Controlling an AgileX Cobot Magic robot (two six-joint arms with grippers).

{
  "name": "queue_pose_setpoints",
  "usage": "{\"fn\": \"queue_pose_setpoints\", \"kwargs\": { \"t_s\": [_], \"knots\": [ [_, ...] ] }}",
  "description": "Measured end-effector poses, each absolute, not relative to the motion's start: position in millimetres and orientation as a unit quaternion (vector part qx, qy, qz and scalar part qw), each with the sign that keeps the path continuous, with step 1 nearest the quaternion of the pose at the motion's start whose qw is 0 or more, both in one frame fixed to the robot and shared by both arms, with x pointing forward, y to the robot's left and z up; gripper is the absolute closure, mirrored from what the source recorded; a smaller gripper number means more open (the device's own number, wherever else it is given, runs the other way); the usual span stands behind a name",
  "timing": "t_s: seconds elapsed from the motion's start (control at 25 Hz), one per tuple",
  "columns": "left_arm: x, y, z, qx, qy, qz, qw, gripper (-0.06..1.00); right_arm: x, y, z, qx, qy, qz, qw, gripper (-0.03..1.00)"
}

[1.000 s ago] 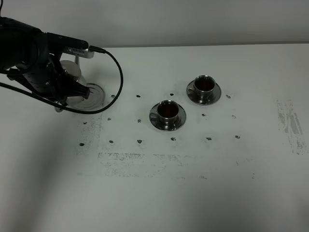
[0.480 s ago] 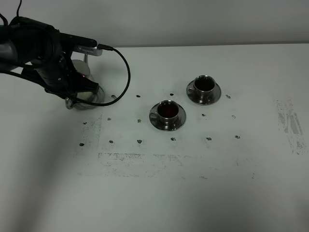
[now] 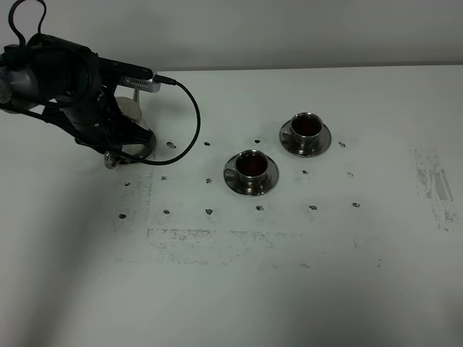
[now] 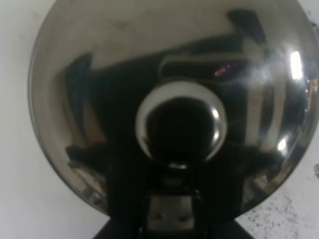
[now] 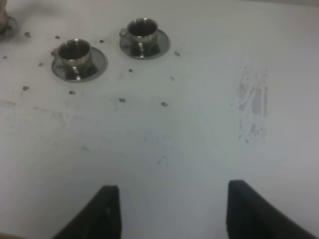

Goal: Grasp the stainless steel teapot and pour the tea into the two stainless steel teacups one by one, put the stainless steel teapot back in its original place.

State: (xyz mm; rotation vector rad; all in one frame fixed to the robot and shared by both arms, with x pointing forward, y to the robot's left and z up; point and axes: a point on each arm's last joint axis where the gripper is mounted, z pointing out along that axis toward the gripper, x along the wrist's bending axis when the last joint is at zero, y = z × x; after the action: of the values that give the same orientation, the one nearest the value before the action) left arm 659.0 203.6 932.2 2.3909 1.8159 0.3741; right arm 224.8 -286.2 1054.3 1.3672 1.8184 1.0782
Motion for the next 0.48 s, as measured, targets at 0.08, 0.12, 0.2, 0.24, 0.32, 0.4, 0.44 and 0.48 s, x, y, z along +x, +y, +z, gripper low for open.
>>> {"fn": "queue_pose_setpoints", "kwargs": {
  "t_s": [0.08, 0.12, 0.2, 0.24, 0.32, 0.4, 0.44, 0.48],
  "knots": [
    [659.0, 202.7, 932.2, 0.790, 0.598, 0.124, 0.059, 0.76, 224.8, -286.2, 1054.3, 0.517, 0.687, 0.408, 0.307, 0.51],
    [659.1, 202.2, 932.3, 0.790, 0.597, 0.124, 0.060, 0.76, 224.8, -286.2, 1054.3, 0.517, 0.687, 0.408, 0.307, 0.51],
    [659.0, 200.9, 932.0, 0.792, 0.595, 0.125, 0.060, 0.76, 224.8, -286.2, 1054.3, 0.517, 0.687, 0.408, 0.307, 0.51],
    [659.2, 200.8, 930.8, 0.792, 0.595, 0.124, 0.059, 0.76, 224.8, -286.2, 1054.3, 0.517, 0.687, 0.408, 0.307, 0.51],
    [659.5, 200.3, 929.4, 0.792, 0.594, 0.124, 0.059, 0.76, 224.8, -286.2, 1054.3, 0.517, 0.687, 0.408, 0.307, 0.51],
    [659.4, 199.8, 929.4, 0.793, 0.594, 0.124, 0.060, 0.76, 224.8, -286.2, 1054.3, 0.517, 0.687, 0.408, 0.307, 0.51],
    [659.4, 199.8, 929.4, 0.793, 0.594, 0.125, 0.060, 0.76, 224.8, -286.2, 1054.3, 0.517, 0.687, 0.408, 0.307, 0.51],
    [659.4, 199.8, 929.4, 0.793, 0.594, 0.124, 0.060, 0.76, 224.8, -286.2, 1054.3, 0.517, 0.687, 0.408, 0.307, 0.51]
  ]
}}
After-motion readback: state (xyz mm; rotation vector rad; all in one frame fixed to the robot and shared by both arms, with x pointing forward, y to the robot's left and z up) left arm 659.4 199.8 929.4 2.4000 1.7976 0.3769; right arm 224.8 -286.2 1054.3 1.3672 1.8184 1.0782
